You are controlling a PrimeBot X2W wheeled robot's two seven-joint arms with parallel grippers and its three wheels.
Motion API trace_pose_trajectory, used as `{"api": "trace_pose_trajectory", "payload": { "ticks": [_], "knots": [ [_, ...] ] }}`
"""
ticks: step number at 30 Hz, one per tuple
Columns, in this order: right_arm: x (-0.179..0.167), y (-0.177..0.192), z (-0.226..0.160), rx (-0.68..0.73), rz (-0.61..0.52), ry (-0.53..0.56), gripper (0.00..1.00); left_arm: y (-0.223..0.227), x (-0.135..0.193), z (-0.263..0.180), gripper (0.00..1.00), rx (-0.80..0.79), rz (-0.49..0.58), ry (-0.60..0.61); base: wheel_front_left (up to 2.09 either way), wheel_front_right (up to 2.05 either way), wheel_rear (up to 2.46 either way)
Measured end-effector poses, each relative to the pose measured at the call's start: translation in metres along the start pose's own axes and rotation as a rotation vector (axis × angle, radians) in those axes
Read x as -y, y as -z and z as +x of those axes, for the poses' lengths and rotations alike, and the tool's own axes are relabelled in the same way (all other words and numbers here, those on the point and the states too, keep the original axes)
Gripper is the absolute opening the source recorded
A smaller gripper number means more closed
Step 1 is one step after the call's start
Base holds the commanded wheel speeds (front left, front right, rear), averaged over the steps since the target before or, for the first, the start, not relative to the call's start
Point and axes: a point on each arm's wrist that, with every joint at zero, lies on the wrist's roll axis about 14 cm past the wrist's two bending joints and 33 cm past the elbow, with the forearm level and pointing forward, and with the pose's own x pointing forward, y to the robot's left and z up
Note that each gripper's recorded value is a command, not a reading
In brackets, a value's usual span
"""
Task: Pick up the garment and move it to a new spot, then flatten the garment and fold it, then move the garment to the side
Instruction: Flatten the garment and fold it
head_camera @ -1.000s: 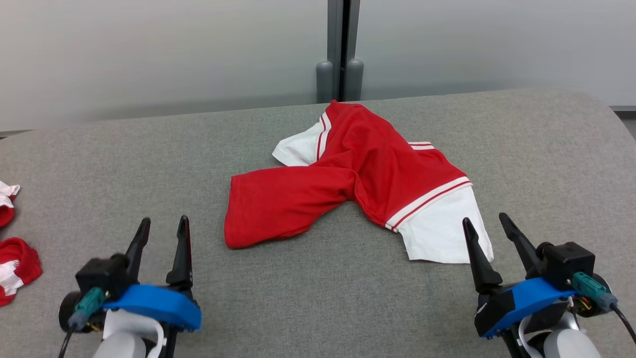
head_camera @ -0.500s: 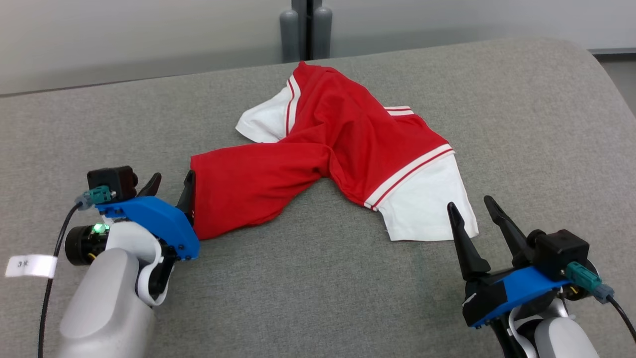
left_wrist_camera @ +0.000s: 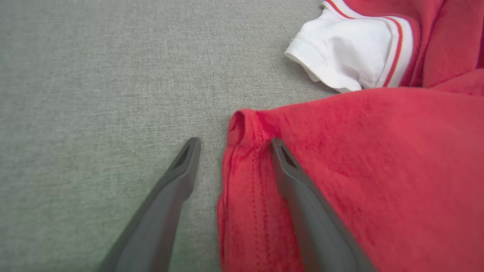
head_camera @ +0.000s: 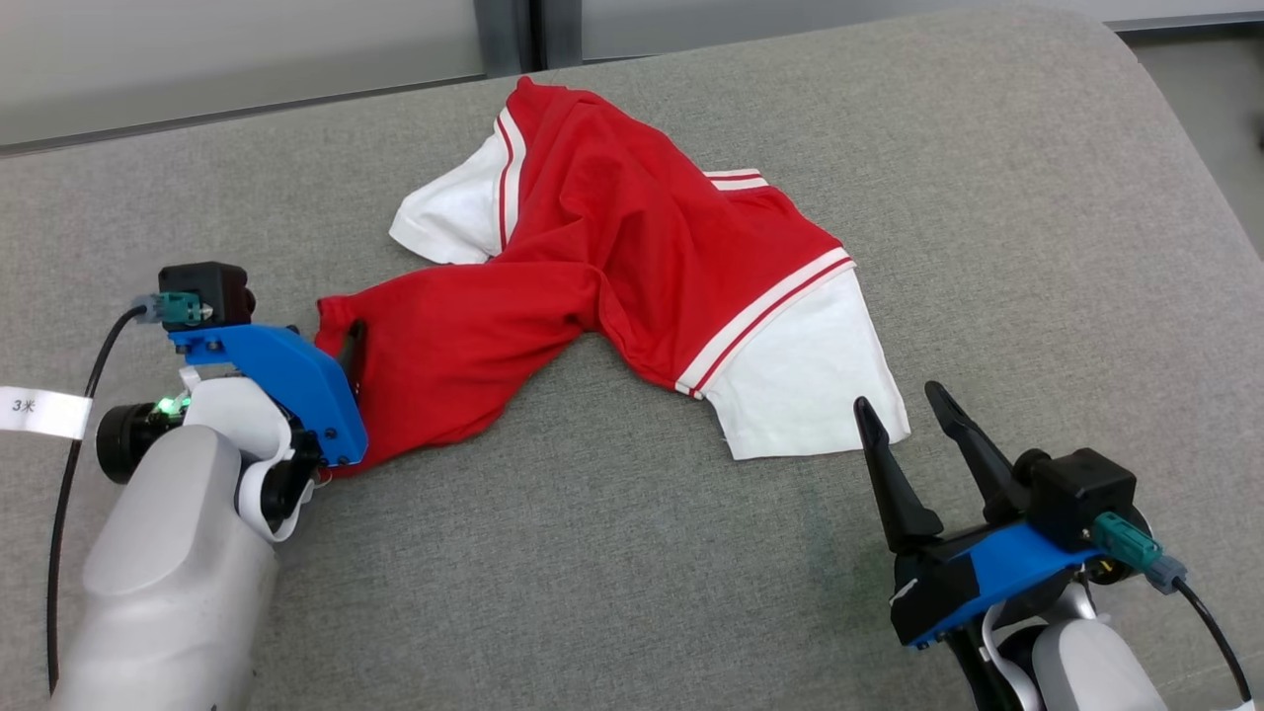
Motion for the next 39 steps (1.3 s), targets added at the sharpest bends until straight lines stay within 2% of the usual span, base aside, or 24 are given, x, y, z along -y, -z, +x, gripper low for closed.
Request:
{"api": "trace_pose_trajectory", "payload": {
  "ticks": [8,9,11,12,16,22,25,29,33,39],
  "knots": [
    [-0.004,-0.002,0.001,0.006,-0.002,-0.014,1.00,-0.004,0.009,0.005,1.00,-0.026,0.045,0.026,0.00,0.00,0.00],
    [-0.005,-0.002,0.001,0.005,-0.003,-0.015,1.00,-0.002,0.008,0.007,0.95,-0.041,0.048,0.024,0.00,0.00,0.00],
    [-0.004,-0.002,0.000,0.005,-0.003,-0.013,1.00,0.002,0.006,0.009,0.04,-0.073,0.055,0.017,0.00,0.00,0.00],
    [-0.003,-0.003,0.000,0.006,-0.001,-0.011,1.00,0.001,0.006,0.010,0.00,-0.074,0.056,0.018,0.00,0.00,0.00],
    [0.003,-0.004,0.000,0.015,0.003,0.008,1.00,-0.010,0.009,0.010,0.00,0.003,0.050,0.026,0.00,0.00,0.00],
    [0.000,-0.004,-0.003,0.018,0.014,0.003,1.00,-0.054,0.023,-0.015,0.00,0.288,0.001,0.077,0.00,0.00,0.00],
    [-0.004,-0.009,-0.002,0.032,0.017,-0.010,1.00,-0.056,0.040,-0.037,0.00,0.390,0.032,0.132,0.00,0.00,0.00],
    [-0.010,-0.013,-0.001,0.037,0.016,-0.028,1.00,-0.036,0.078,-0.074,0.00,0.448,0.100,0.251,0.00,0.00,0.00],
    [-0.024,-0.018,0.000,0.050,0.017,-0.068,1.00,0.000,0.095,-0.111,0.00,0.437,0.149,0.316,0.00,0.00,0.00],
    [-0.040,-0.026,0.002,0.068,0.016,-0.115,1.00,0.033,0.116,-0.151,0.00,0.440,0.281,0.383,0.00,0.00,0.00]
  ]
}}
